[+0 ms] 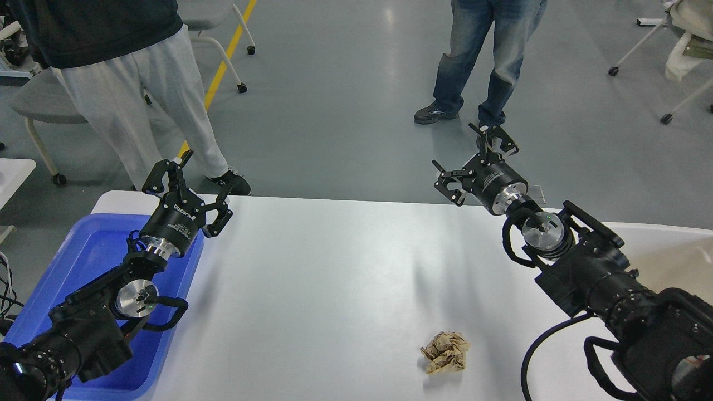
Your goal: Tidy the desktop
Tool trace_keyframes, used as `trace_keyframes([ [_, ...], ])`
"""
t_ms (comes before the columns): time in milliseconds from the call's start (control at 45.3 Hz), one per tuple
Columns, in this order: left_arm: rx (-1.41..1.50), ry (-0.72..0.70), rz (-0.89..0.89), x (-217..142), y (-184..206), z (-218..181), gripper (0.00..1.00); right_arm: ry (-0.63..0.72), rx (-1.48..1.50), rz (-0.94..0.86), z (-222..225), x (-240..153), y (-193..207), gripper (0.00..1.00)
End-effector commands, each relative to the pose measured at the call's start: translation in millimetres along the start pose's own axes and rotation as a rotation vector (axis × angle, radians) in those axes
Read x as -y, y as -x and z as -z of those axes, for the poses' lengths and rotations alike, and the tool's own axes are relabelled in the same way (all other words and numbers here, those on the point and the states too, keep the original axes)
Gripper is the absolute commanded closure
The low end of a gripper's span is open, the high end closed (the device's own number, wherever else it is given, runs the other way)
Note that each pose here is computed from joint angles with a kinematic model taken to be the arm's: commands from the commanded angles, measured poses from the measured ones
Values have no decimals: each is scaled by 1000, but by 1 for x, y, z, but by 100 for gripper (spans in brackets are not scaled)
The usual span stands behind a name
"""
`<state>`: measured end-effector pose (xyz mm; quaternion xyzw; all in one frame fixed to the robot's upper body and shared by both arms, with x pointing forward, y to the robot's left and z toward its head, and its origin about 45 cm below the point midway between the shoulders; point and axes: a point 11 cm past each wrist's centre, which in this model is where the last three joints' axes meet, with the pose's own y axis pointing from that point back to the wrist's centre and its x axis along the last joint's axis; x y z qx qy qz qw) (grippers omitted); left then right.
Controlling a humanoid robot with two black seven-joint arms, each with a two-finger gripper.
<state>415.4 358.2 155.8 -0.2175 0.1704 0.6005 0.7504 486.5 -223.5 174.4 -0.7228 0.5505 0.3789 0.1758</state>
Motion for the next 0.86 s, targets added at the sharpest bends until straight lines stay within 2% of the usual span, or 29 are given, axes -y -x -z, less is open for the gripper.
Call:
trace_keyframes([
  [0, 0, 0, 0, 0, 0, 0, 0, 64, 83, 139, -50, -24, -11, 0],
  [331, -1, -1, 0, 0, 0, 1, 0, 68, 85, 136, -52, -67, -63, 0],
  [839, 0, 0, -1, -1, 0, 0, 0, 54, 90, 63, -53, -73, -81, 0],
])
